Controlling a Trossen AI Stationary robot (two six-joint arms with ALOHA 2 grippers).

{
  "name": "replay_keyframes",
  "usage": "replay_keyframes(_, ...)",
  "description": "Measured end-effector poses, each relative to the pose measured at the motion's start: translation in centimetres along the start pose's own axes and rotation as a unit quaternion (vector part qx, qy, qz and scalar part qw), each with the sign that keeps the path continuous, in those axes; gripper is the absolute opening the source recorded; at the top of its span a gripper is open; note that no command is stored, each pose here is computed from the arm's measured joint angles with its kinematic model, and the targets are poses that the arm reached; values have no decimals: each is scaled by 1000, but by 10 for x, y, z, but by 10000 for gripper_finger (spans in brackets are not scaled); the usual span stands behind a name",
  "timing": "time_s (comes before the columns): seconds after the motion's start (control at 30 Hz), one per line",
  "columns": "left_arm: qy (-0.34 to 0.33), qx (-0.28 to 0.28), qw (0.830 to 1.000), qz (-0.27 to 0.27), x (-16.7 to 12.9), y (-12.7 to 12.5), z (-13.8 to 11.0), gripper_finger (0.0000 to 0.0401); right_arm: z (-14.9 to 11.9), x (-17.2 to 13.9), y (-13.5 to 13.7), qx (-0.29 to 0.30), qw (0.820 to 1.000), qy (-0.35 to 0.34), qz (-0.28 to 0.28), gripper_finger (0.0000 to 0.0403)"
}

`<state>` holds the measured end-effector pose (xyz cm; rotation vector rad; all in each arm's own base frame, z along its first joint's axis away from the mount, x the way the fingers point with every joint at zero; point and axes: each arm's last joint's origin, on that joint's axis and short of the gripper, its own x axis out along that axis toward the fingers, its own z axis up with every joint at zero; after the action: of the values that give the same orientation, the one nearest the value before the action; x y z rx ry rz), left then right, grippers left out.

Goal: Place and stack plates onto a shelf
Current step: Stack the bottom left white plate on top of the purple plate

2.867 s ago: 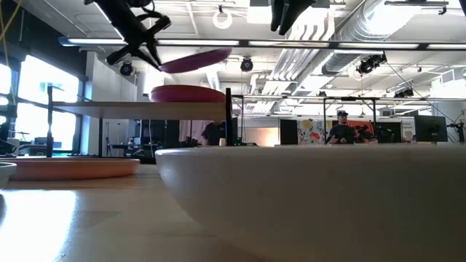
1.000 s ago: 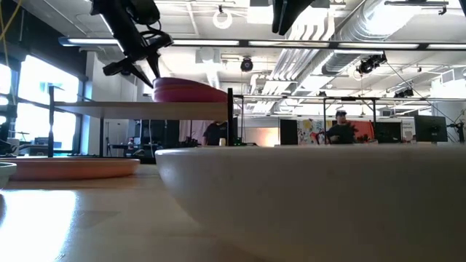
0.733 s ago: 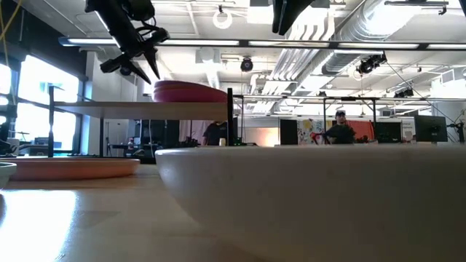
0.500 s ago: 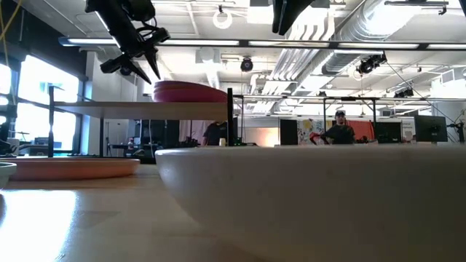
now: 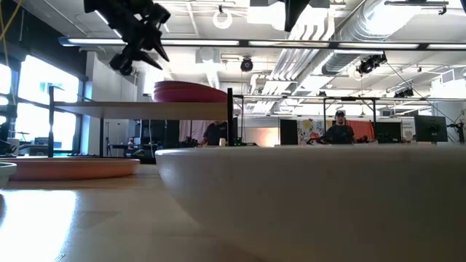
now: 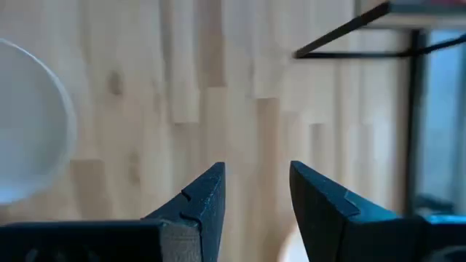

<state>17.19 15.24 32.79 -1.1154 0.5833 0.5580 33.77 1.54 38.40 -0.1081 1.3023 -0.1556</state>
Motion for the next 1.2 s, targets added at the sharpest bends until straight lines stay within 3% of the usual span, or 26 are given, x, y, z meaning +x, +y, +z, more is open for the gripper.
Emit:
replay_keyframes(0.27,10,105,994,-40,1,-22,-17,104,-2,-4,17,114,993,4,41,130)
replay_keyframes(0.57,52,223,969,-95,8,-53,-48,104,-3,-4,53,211,975,21,68,130)
replay_keyframes(0.9,114,316,930,-148,13,-80,-90,103,9,33,121,148,984,48,89,130)
replay_keyframes(1.2,137,345,912,-173,12,-90,-109,103,23,70,159,76,994,22,80,130)
